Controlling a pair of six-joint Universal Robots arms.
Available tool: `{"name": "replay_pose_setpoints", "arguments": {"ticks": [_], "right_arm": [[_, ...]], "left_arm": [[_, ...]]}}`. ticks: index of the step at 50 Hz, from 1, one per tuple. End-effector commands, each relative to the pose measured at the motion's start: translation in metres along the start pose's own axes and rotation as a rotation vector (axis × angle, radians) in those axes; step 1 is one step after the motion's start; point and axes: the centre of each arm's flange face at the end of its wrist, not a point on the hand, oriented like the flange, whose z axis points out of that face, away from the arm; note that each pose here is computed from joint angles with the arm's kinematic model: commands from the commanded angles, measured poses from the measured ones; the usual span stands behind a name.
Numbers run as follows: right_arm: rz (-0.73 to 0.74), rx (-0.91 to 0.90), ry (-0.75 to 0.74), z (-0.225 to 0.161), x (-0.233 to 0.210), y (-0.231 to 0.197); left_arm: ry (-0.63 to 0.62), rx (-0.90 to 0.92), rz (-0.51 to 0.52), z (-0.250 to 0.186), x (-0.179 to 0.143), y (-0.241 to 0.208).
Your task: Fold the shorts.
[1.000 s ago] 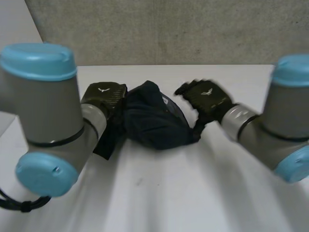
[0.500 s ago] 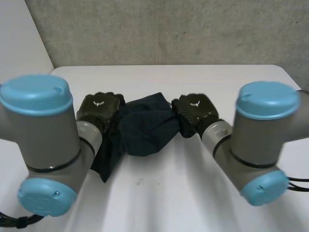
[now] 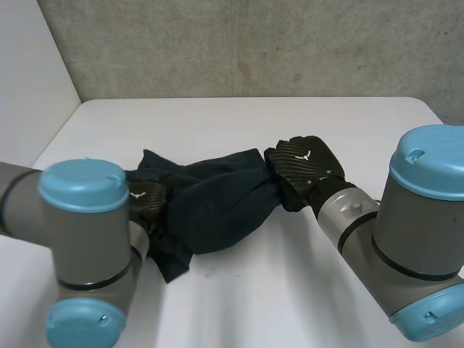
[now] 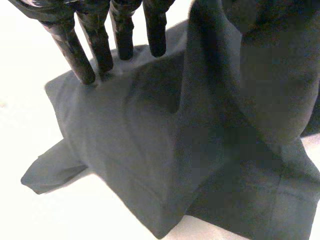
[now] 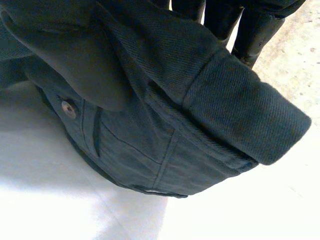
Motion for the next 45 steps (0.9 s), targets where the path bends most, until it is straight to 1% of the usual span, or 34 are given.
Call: {"name": "replay_pose_setpoints", "arguments": {"ticks": [1,3,6,10,14,15,17,20,24,31,35,36,40,45], "right_arm": [[0.009,-0.01,0.072,0.002,0.008,0.0],[0.011,-0.009,0.079,0.002,0.009,0.0],[0.029,-0.004,0.085,0.003,0.01,-0.002],[0.094,0.007,0.087,0.003,0.011,-0.005],[0.119,0.018,0.084,0.002,0.01,-0.009],[0.118,0.021,0.082,0.002,0.01,-0.01],[0.12,0.026,0.083,0.002,0.01,-0.012],[0.119,0.032,0.083,0.003,0.01,-0.014],[0.124,0.049,0.088,0.001,0.011,-0.02],[0.124,0.12,0.093,-0.015,0.015,-0.045],[0.123,0.14,0.08,-0.023,0.011,-0.053],[0.123,0.146,0.073,-0.025,0.009,-0.055],[0.121,0.159,0.045,-0.03,0.0,-0.06],[0.12,0.167,0.021,-0.035,-0.009,-0.062]], "left_arm": [[-0.08,0.032,-0.129,-0.029,-0.025,-0.013],[-0.103,0.036,-0.158,-0.033,-0.036,-0.014],[-0.126,0.036,-0.175,-0.035,-0.048,-0.014],[-0.097,0.01,-0.195,-0.036,-0.058,-0.008],[0.029,-0.043,-0.209,-0.039,-0.055,-0.001],[0.09,-0.082,-0.217,-0.04,-0.052,0.003],[0.151,-0.125,-0.229,-0.044,-0.047,0.006],[0.23,-0.204,-0.272,-0.051,-0.04,0.011],[0.239,-0.249,-0.325,-0.049,-0.037,0.015],[0.237,-0.295,-0.372,-0.035,-0.031,0.023],[0.233,-0.294,-0.443,-0.025,-0.027,0.026],[0.238,-0.291,-0.479,-0.024,-0.024,0.026],[0.273,-0.254,-0.53,-0.02,-0.011,0.024],[0.275,-0.247,-0.533,-0.014,0.001,0.029]]}}
